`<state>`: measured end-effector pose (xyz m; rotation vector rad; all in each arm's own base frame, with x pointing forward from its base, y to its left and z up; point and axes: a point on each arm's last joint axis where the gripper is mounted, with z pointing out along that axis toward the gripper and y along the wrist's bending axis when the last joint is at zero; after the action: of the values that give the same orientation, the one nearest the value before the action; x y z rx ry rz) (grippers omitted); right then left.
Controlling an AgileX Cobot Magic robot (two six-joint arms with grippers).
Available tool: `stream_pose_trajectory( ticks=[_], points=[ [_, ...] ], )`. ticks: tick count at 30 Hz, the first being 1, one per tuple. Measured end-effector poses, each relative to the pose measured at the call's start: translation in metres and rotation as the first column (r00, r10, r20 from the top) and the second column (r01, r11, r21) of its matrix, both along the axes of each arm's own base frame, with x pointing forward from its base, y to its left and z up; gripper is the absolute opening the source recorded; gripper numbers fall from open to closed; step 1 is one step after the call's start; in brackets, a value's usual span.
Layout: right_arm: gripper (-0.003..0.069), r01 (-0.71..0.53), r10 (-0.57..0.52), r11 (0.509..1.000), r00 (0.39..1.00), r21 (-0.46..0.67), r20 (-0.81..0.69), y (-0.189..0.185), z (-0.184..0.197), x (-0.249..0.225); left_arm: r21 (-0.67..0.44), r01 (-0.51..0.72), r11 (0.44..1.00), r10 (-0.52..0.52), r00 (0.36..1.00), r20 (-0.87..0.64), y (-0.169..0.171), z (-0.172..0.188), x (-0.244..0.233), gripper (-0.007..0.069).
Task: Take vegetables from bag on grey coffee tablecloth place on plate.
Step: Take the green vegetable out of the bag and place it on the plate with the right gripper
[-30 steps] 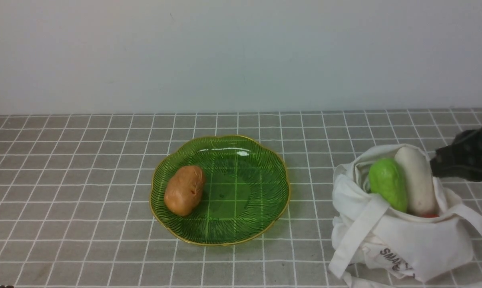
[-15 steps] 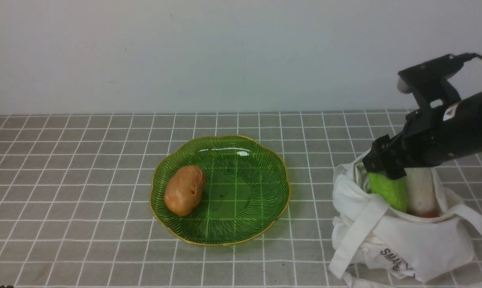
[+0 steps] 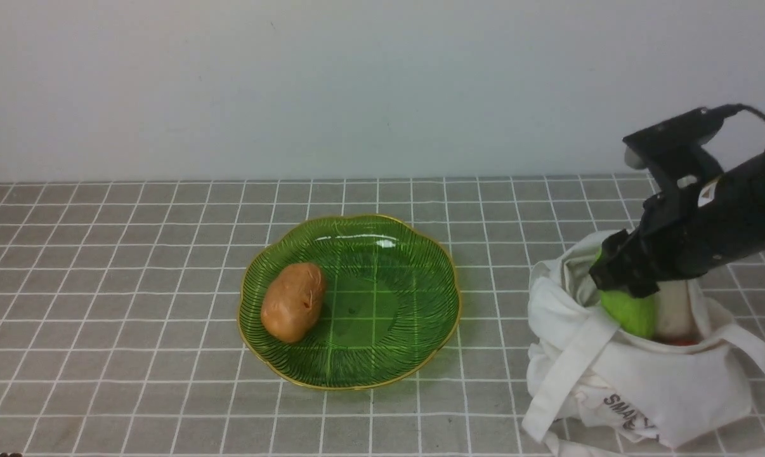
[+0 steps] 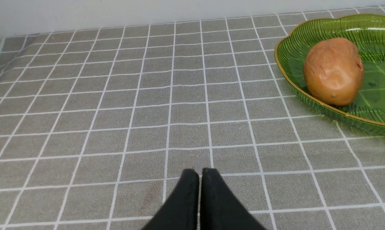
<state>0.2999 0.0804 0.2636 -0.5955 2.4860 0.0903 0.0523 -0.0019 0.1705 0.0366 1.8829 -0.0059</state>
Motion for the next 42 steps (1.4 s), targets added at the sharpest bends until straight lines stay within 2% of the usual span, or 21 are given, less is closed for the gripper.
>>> stream_pose_trajectory(
  ticks=[8,11,12,13,14,16,18,22,23,24,27,31,42],
  points=[
    [0.0384,-0.005,-0.003,0.999,0.976,0.036,0.218,-0.009,0.061,-0.032,0.0,0.0,1.0,0.0,1.0,0.0,0.0,0.0,0.0,-0.0005],
    [0.0384,0.003,-0.066,0.983,0.939,0.183,0.339,-0.008,0.091,-0.048,0.0,0.0,1.0,0.0,1.0,0.0,0.0,0.0,0.0,-0.0005],
    [0.0384,0.004,-0.075,0.98,0.934,0.198,0.35,-0.008,0.093,-0.049,0.0,0.0,1.0,0.0,1.0,0.0,0.0,0.0,0.0,-0.0005],
    [0.0384,-0.015,-0.108,0.951,0.92,0.31,0.376,-0.005,0.105,-0.055,0.0,0.0,1.0,0.0,1.0,0.0,0.0,0.0,0.0,-0.0005],
    [0.0384,-0.005,-0.12,0.951,0.915,0.308,0.386,-0.005,0.106,-0.055,0.0,0.0,1.0,0.0,1.0,0.0,0.0,0.0,0.0,-0.0005],
    [0.0384,-0.048,-0.12,0.909,0.921,0.414,0.371,0.003,0.11,-0.057,0.0,0.0,1.0,0.0,1.0,0.0,0.0,0.0,0.0,-0.0005],
    [0.0384,-0.087,-0.082,0.898,0.93,0.432,0.358,0.011,0.108,-0.057,0.0,0.0,1.0,0.0,1.0,0.0,0.0,0.0,0.0,-0.0005],
    [0.0384,-0.292,0.157,0.84,0.938,0.458,0.309,0.061,0.083,-0.05,0.0,0.0,1.0,0.0,1.0,0.0,0.0,0.0,0.0,-0.0005],
    [0.0384,-0.299,0.163,0.841,0.935,0.451,0.315,0.061,0.083,-0.05,0.0,0.0,1.0,0.0,1.0,0.0,0.0,0.0,0.0,-0.0005],
    [0.0384,-0.34,0.223,0.814,0.931,0.47,0.288,0.084,0.068,-0.046,0.0,0.0,1.0,0.0,1.0,0.0,0.0,0.0,0.0,-0.0005],
    [0.0384,-0.349,0.248,0.805,0.933,0.48,0.262,0.109,0.049,-0.037,0.0,0.0,1.0,0.0,1.0,0.0,0.0,0.0,0.0,-0.0005],
    [0.0384,-0.354,0.283,0.816,0.934,0.457,0.217,0.142,0.016,-0.012,0.0,0.0,1.0,0.0,1.0,0.0,0.0,0.0,0.0,-0.0005],
    [0.0384,-0.282,0.252,0.866,0.959,0.413,0.127,0.178,-0.055,0.049,0.0,0.0,1.0,0.0,1.0,0.0,0.0,0.0,0.0,-0.0005]
  ],
)
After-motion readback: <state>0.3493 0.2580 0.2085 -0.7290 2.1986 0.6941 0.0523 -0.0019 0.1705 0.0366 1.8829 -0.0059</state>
